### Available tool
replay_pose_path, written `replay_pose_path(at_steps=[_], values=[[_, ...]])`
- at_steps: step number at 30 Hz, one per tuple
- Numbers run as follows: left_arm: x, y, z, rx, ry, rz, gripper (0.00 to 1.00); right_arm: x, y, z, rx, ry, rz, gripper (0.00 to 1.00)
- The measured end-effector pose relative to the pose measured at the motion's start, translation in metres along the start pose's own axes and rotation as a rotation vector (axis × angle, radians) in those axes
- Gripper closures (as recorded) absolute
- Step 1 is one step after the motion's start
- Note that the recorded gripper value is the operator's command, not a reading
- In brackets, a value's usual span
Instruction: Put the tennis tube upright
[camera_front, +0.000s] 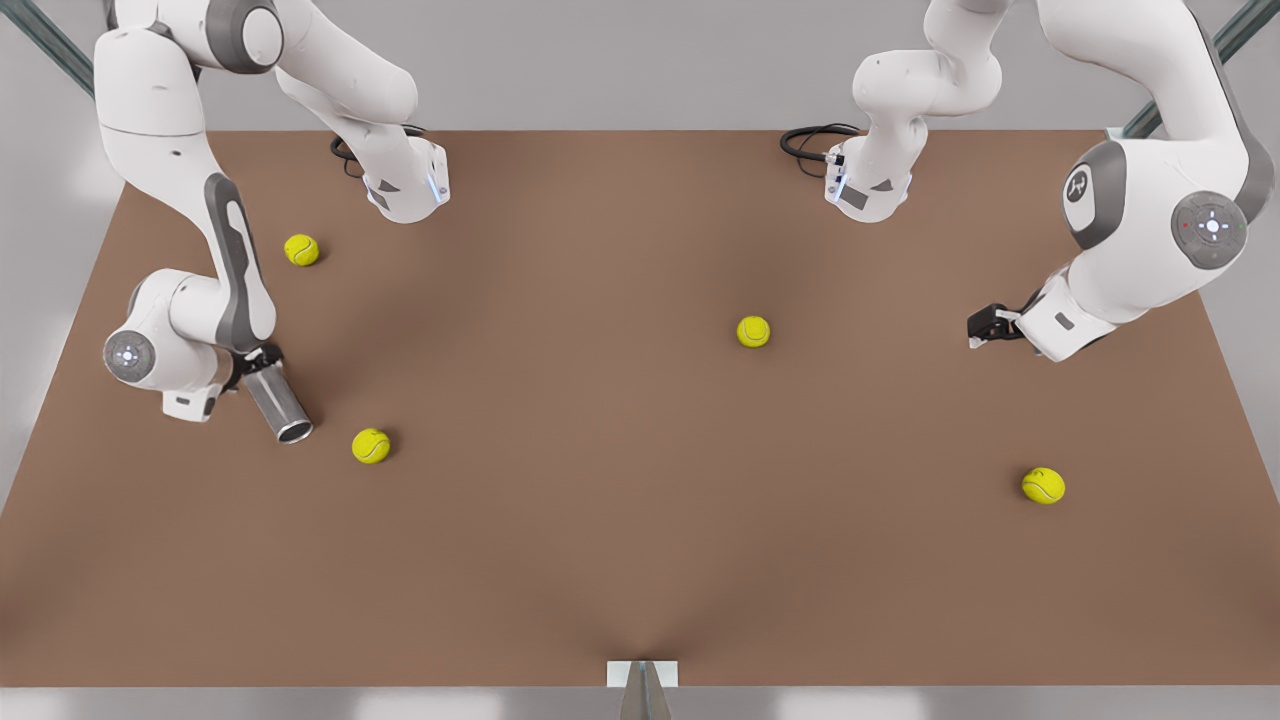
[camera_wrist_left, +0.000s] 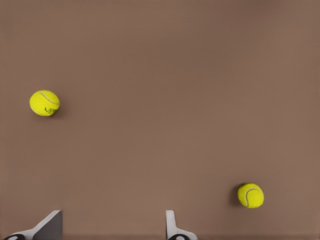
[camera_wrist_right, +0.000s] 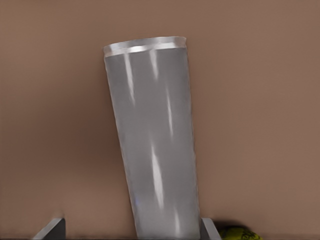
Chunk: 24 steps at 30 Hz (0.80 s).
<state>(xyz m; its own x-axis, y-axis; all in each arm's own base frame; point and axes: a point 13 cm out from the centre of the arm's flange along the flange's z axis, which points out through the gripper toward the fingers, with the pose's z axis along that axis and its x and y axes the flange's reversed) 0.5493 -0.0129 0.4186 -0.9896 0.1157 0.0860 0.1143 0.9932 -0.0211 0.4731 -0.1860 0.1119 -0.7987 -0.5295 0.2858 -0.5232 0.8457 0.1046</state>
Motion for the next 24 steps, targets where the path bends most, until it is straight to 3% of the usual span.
replay_pose_path(at_steps=[24], values=[[-0.001,-0.001,0.003,0.001,0.007,0.003,0.00,0.007,-0.002,0.037,0.000,0.024,-0.153,0.00]])
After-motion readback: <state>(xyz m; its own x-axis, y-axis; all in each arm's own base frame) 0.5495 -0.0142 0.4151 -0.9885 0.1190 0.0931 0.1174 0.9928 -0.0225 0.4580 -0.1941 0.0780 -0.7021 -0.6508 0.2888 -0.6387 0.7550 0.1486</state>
